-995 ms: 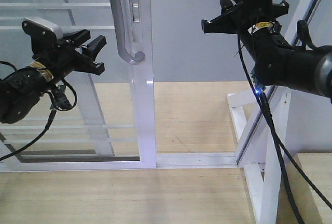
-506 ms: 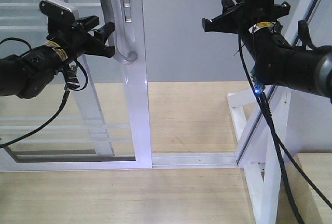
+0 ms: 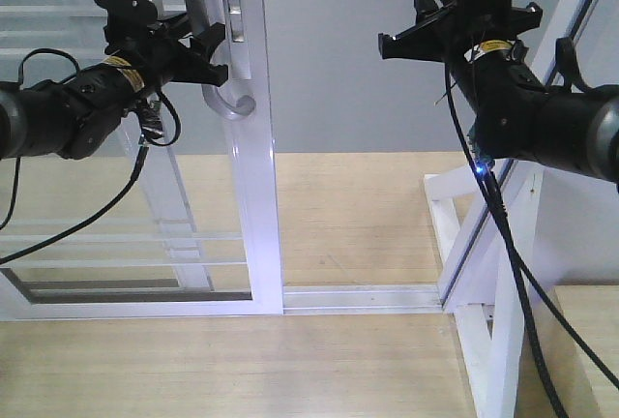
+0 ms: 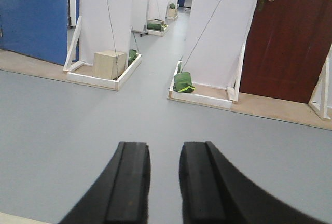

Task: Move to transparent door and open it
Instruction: 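Bring the left gripper to the moved silver handle, then push the handle with the left gripper, sliding the door further open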

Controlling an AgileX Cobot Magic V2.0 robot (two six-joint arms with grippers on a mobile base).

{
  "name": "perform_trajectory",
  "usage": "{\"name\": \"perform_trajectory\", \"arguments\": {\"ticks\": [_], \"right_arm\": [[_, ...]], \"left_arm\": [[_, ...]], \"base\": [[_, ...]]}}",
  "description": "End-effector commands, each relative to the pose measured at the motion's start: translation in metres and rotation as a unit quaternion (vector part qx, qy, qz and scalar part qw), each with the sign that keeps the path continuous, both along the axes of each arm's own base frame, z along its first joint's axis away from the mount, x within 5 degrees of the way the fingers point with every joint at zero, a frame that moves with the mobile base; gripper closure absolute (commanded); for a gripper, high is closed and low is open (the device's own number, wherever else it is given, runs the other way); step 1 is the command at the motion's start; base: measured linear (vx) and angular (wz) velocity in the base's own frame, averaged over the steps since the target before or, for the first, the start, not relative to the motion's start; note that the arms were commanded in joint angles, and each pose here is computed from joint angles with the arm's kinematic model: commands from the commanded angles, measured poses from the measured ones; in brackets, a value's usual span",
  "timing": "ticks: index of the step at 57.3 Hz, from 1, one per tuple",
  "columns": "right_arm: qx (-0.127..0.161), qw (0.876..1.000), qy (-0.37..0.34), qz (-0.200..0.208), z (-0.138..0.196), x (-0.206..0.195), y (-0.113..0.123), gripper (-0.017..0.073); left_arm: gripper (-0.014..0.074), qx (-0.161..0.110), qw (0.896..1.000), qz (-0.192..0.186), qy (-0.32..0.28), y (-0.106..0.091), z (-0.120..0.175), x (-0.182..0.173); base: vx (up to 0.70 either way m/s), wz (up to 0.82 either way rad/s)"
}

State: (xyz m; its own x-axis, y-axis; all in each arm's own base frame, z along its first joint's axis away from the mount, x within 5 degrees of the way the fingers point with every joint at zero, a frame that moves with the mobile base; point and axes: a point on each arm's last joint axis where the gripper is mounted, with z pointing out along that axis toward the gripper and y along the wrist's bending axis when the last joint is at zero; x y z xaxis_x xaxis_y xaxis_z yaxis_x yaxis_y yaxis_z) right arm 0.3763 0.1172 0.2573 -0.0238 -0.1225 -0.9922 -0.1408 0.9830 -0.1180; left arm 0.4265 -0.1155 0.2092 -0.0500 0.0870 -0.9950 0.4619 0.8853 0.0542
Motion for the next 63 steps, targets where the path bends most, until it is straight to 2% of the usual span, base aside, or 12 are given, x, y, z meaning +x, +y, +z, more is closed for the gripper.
{"name": "perform_trajectory", "arguments": {"ticks": [1,18,29,63], "right_arm": [[0.010,0.997,-0.082,-0.011,0.037,-0.004,-0.005,0.0300],[0.010,0.997,-0.081,-0.012,0.036,-0.004,-0.005,0.0300],[0.013,0.997,-0.080,-0.014,0.036,-0.004,-0.005,0.0300],[0.018,0.997,-0.080,-0.014,0.036,-0.004,-0.005,0.0300]], "left_arm": [[0.0190,-0.043,0.997,0.004,-0.064,0.001,0.040,0.000],[0.0264,-0.037,0.998,0.016,-0.058,0.008,0.038,0.002],[0.0266,-0.048,0.997,0.061,-0.031,0.028,0.035,0.007],[0.0266,-0.032,0.992,0.123,-0.018,0.074,0.053,0.005]], "base": [[0.00,0.00],[0.00,0.00],[0.00,0.00],[0.00,0.00]]}}
